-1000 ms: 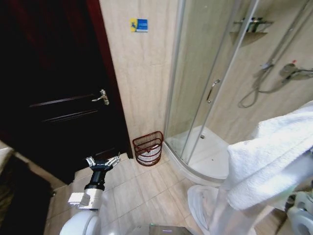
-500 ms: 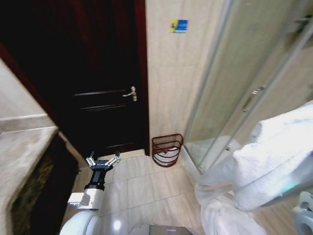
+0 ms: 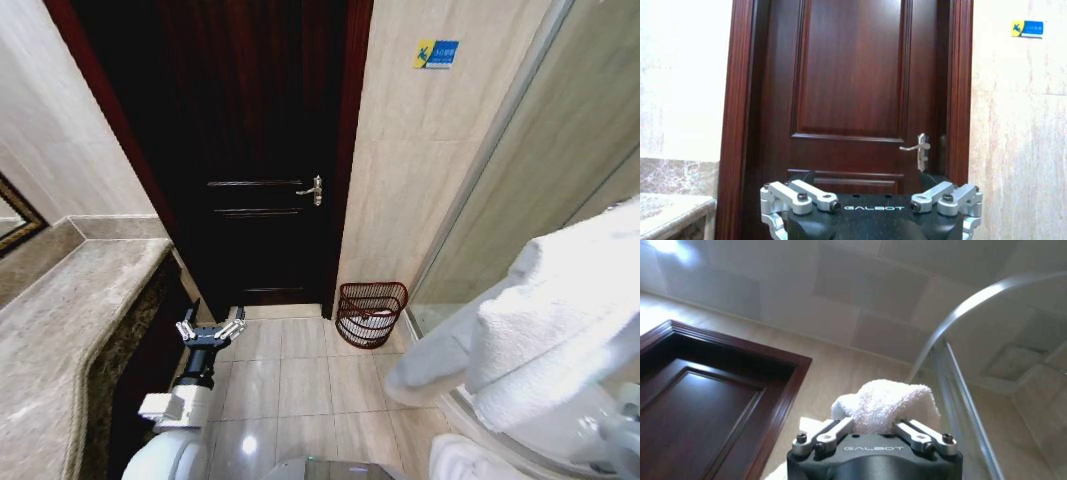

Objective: Discard the used towel into the hamper.

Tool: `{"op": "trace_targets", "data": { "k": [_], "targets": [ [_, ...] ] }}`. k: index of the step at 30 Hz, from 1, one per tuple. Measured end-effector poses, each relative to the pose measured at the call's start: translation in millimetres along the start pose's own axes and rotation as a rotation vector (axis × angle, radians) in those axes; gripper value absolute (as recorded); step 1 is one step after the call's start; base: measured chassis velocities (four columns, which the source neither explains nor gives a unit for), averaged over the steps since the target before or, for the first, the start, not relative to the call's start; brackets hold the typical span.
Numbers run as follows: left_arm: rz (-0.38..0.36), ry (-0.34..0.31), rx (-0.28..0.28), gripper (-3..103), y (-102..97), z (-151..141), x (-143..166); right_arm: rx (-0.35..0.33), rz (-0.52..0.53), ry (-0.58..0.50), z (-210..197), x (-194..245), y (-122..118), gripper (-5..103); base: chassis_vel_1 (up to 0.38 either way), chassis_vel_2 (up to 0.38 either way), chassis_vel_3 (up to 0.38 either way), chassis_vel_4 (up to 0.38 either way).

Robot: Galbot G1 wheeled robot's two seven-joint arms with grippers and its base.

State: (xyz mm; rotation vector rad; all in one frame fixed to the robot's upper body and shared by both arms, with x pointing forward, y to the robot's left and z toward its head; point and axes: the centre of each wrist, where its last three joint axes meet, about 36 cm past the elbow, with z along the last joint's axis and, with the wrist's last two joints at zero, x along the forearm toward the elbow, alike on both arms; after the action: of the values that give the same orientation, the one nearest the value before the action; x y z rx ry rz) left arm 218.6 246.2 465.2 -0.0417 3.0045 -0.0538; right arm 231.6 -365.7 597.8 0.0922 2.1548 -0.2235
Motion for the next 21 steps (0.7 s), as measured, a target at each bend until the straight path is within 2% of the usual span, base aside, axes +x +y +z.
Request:
{"op": "trace_targets", "data": {
  "k": [11,21],
  "targets": [
    [0.000,0.000,0.000,100,0.0,0,0,-0.028,-0.051,-0.011,2,-11,2,8,-0.124,0.122,0.120,-0.125],
    [0.000,0.000,0.000,100,0.0,0,0,-0.051,-0.054,-0.030,2,-14,2,8,-0.139,0.153,0.127,-0.145]
  ]
}}
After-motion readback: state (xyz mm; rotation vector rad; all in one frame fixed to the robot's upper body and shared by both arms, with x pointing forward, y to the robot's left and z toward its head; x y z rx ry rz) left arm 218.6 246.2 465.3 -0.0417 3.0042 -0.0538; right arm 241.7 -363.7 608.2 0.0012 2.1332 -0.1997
